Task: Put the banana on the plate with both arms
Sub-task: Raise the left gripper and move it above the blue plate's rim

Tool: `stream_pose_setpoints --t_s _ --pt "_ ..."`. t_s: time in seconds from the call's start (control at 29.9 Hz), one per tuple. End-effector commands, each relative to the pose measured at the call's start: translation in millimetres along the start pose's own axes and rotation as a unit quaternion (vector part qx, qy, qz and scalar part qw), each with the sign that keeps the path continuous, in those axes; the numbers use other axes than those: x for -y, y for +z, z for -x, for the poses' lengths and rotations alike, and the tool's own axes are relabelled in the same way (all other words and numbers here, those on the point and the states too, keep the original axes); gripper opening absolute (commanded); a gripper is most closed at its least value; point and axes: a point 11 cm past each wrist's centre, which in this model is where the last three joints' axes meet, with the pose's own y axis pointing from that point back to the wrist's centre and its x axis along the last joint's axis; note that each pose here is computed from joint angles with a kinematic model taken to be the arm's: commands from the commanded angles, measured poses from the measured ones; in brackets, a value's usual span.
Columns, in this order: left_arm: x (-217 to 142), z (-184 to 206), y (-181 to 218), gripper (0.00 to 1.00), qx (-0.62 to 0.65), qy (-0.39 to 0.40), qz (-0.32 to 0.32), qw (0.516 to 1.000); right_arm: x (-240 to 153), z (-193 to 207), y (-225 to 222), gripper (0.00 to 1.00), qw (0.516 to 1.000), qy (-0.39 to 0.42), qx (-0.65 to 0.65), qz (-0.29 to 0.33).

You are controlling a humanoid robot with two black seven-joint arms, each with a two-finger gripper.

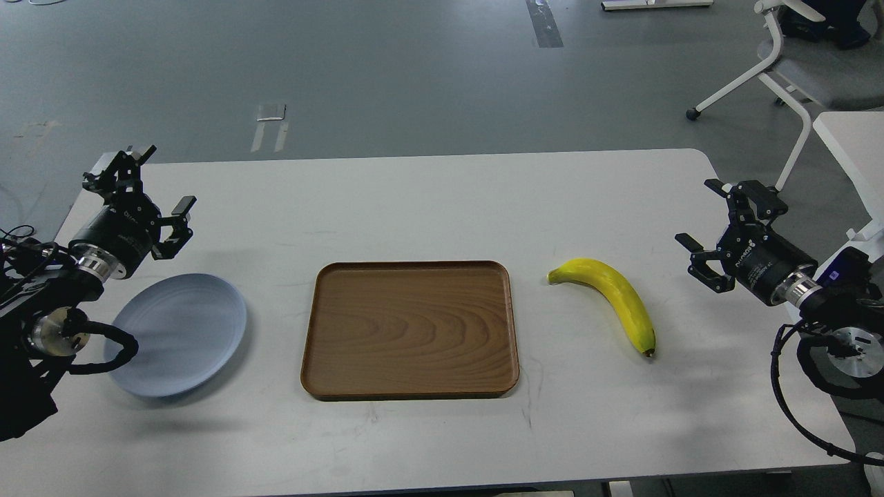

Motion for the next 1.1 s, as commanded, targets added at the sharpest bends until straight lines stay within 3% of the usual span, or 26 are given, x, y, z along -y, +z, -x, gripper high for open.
stream_pose_setpoints --t_s 0.0,0.27,0.47,0.64,0.84,1.07 --pt "-1.9 -2.5 0.1 0.99 0.000 0.003 0.000 1.000 0.9 1.2 1.2 1.00 1.000 -0.001 0.000 0.001" --pt "-3.9 -8.2 4.3 0.99 0.005 0.009 0.001 1.000 1.0 2.4 3.9 1.00 1.000 -0.003 0.001 0.004" --pt "-15.2 -33.3 22.2 0.99 0.034 0.032 0.003 0.999 4.4 4.2 -0.7 1.00 1.000 -0.007 -0.004 0.002" --pt "-7.9 -23.5 28.5 0.99 0.050 0.010 0.000 0.999 2.0 1.8 -1.2 1.00 1.000 -0.005 -0.006 0.004" --pt "-6.9 17.4 67.9 0.99 0.177 -0.118 -0.027 0.977 0.2 0.4 0.8 1.00 1.000 -0.003 -0.007 0.007" --pt "-27.6 85.5 85.1 0.99 0.345 -0.283 -0.057 0.893 0.8 0.9 0.0 1.00 1.000 -0.004 -0.009 0.007"
